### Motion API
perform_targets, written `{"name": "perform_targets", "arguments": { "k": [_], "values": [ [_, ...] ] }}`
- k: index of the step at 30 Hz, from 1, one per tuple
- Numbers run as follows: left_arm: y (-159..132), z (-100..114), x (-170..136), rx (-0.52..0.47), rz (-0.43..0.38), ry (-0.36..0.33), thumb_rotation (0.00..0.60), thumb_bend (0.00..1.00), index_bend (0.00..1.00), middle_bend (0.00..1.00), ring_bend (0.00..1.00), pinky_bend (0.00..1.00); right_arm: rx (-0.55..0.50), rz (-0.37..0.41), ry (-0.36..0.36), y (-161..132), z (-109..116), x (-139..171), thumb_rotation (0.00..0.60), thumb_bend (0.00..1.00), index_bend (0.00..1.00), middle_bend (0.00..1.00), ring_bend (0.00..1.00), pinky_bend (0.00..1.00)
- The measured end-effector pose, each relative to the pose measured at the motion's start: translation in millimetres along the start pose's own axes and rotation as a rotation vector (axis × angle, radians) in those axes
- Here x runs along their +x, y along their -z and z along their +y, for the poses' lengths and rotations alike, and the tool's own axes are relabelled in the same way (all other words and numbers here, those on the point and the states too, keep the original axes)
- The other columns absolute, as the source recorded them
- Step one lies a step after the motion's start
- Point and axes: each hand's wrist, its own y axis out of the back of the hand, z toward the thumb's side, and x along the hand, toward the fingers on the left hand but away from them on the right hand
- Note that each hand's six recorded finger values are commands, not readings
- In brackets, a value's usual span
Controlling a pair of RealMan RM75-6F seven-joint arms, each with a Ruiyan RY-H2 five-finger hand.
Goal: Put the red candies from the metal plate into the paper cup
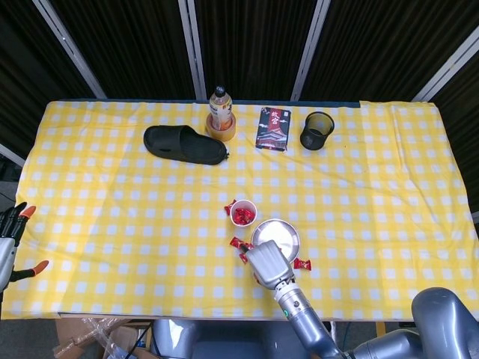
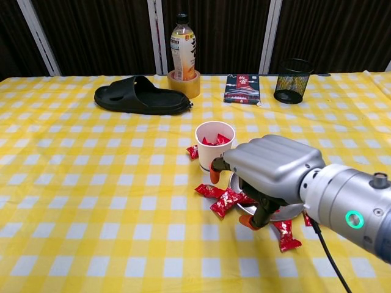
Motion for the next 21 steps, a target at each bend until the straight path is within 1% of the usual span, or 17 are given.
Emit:
{"name": "perform_targets", "arguments": {
  "k": [5,14,21],
  "values": [
    [1,-1,1,-0.002,0.004,0.006,0.600,0.05,0.00,0.00,0.00,0.00,-0.011,-0.004,0.004,-4,-5,-7,0.600,0.34,0.29,0.85,0.92,0.98],
    [1,-1,1,-0.002,0.002,0.007,0.600,0.05,0.00,0.00,0.00,0.00,-0.023,-0.034,0.027,0,-7,-26,0.600,0.34,0.29,0.85,0.92,0.98],
    [0,-1,1,0.000,0.000,0.006,0.600,0.05,0.00,0.00,0.00,0.00,-0.028,-0.048,0.002,3,-18,-35,0.600,0.34,0.29,0.85,0.92,0.98]
  ]
}}
